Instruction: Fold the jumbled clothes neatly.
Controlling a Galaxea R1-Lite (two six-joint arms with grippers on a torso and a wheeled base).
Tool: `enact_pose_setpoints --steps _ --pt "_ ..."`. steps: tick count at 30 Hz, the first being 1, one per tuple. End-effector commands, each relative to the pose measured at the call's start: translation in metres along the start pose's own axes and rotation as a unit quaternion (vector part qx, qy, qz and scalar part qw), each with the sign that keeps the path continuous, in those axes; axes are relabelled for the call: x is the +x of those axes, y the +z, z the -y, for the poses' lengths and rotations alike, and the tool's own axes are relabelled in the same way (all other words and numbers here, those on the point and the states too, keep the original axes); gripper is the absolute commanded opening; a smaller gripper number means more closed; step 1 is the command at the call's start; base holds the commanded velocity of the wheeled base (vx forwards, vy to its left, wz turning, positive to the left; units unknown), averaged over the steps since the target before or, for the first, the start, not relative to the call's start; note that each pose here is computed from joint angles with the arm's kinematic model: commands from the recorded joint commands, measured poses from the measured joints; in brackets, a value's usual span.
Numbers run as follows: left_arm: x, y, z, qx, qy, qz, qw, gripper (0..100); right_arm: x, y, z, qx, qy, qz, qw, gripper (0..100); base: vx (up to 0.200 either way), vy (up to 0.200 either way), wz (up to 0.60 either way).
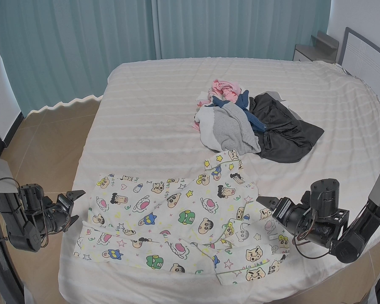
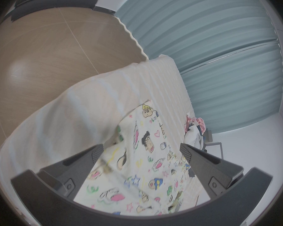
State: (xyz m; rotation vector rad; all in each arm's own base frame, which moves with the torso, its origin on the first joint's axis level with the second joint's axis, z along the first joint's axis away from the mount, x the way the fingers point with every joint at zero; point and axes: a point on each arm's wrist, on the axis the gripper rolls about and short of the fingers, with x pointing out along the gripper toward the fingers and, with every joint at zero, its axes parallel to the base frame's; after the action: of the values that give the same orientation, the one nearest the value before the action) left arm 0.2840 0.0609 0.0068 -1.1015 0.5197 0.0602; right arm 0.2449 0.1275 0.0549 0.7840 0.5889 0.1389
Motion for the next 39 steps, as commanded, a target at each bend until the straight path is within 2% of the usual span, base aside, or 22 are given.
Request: enact_pose_setpoints --steps 1,5,11,15,21,27,30,34,37,39 --pt "0.000 0.001 0.001 0.002 -0.005 0.006 1.0000 100 -0.002 -0.002 0.002 -0.002 -0.005 -0.004 1.0000 100 0.000 0.000 0.00" --pt "-0.003 -0.001 0.001 0.007 -0.010 0.008 0.9999 100 -0.001 -0.002 0.005 -0.004 -0.010 -0.005 0.9999 100 0.000 0.000 0.00" --pt "-0.002 0.003 0.008 0.024 -0.042 0.030 0.9984 100 0.001 0.002 0.006 -0.011 -0.011 0.001 0.9999 100 0.000 0.000 0.00" --pt "-0.006 0.006 0.019 0.037 -0.059 0.045 0.9966 100 0.000 0.003 0.004 -0.031 -0.007 0.004 0.9995 100 0.000 0.000 0.00" --pt "-0.007 0.000 0.025 0.041 -0.066 0.037 0.9963 100 -0.001 0.001 0.006 -0.034 -0.013 0.000 0.9993 100 0.000 0.000 0.00" --pt "-0.006 -0.001 0.025 0.052 -0.067 0.037 0.9957 100 -0.004 0.000 0.010 -0.036 -0.023 0.003 0.9991 100 0.200 0.000 0.00" --pt "-0.005 0.000 0.021 0.111 -0.058 0.038 0.9914 100 -0.003 -0.001 0.011 -0.037 -0.026 0.002 0.9990 100 0.000 0.000 0.00" --pt "0.000 -0.002 0.012 0.200 -0.042 0.034 0.9783 100 -0.002 -0.001 0.011 -0.037 -0.027 0.001 0.9990 100 0.000 0.000 0.00" --pt "0.002 -0.001 0.011 0.229 -0.040 0.035 0.9721 100 -0.002 -0.001 0.011 -0.037 -0.027 0.000 0.9989 100 0.000 0.000 0.00" --pt "0.009 0.004 0.012 0.264 -0.033 0.030 0.9636 100 -0.002 -0.002 0.011 -0.037 -0.027 0.000 0.9989 100 0.000 0.000 0.00"
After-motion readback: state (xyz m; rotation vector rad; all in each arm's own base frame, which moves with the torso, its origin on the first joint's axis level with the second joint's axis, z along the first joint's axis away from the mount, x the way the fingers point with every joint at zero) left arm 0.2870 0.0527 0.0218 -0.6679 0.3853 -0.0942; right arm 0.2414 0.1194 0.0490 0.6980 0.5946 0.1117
